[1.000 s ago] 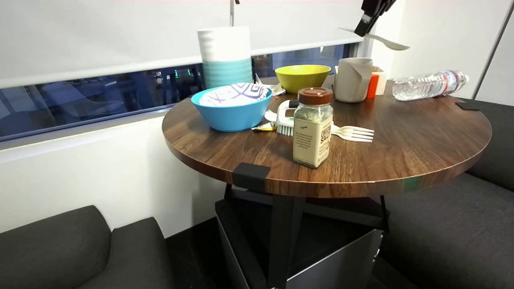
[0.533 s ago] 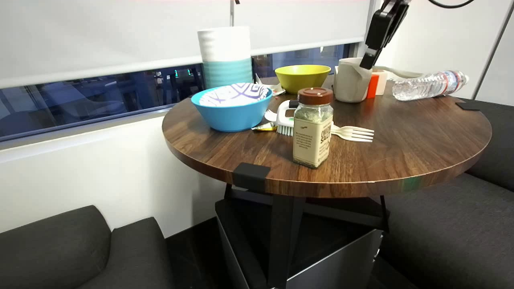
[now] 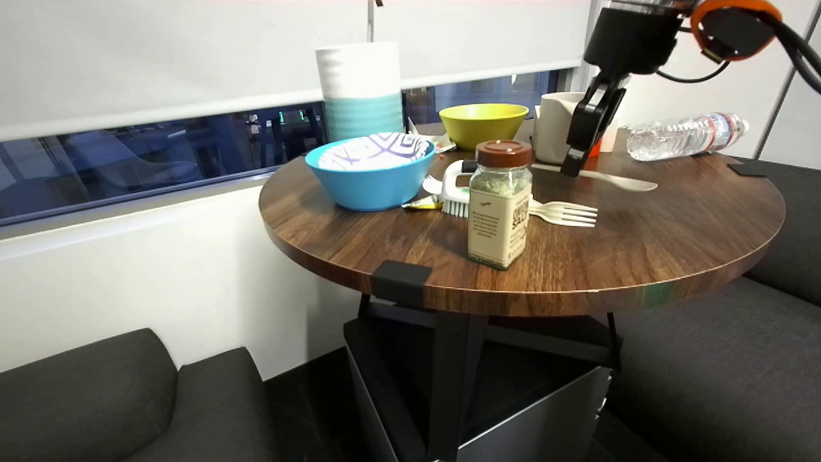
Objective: Put the dice on the spoon, lift the spoon and then put the dice in the white mug
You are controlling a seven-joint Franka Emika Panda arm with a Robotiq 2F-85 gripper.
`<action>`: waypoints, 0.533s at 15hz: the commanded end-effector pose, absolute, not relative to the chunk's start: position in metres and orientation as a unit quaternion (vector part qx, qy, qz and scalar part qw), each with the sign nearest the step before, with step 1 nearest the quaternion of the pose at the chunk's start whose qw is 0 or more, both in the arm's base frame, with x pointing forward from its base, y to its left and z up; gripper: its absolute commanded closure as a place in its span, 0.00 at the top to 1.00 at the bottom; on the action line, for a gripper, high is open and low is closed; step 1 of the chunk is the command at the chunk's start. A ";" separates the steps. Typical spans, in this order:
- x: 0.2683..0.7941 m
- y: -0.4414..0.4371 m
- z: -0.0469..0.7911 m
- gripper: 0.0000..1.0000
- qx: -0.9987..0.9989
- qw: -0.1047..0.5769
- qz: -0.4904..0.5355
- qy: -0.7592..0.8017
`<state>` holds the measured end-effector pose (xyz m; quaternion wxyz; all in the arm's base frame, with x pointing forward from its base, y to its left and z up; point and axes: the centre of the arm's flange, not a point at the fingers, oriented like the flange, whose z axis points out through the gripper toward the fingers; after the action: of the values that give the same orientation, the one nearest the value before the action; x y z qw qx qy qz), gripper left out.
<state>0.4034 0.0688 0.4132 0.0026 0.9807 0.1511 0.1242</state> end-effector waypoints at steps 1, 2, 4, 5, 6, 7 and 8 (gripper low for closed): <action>0.413 0.075 0.395 0.03 0.982 -0.015 0.123 0.144; 0.414 0.075 0.394 0.03 0.982 -0.016 0.122 0.143; 0.415 0.075 0.393 0.38 0.983 -0.013 0.120 0.139; 0.416 0.074 0.395 0.39 0.982 -0.015 0.124 0.139; 0.417 0.074 0.396 0.46 0.982 -0.013 0.126 0.138; 0.417 0.073 0.398 0.51 0.982 -0.010 0.127 0.138; 0.416 0.073 0.402 0.58 0.982 -0.008 0.129 0.137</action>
<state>0.4117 0.0711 0.3962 -0.0042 0.9823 0.1448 0.1190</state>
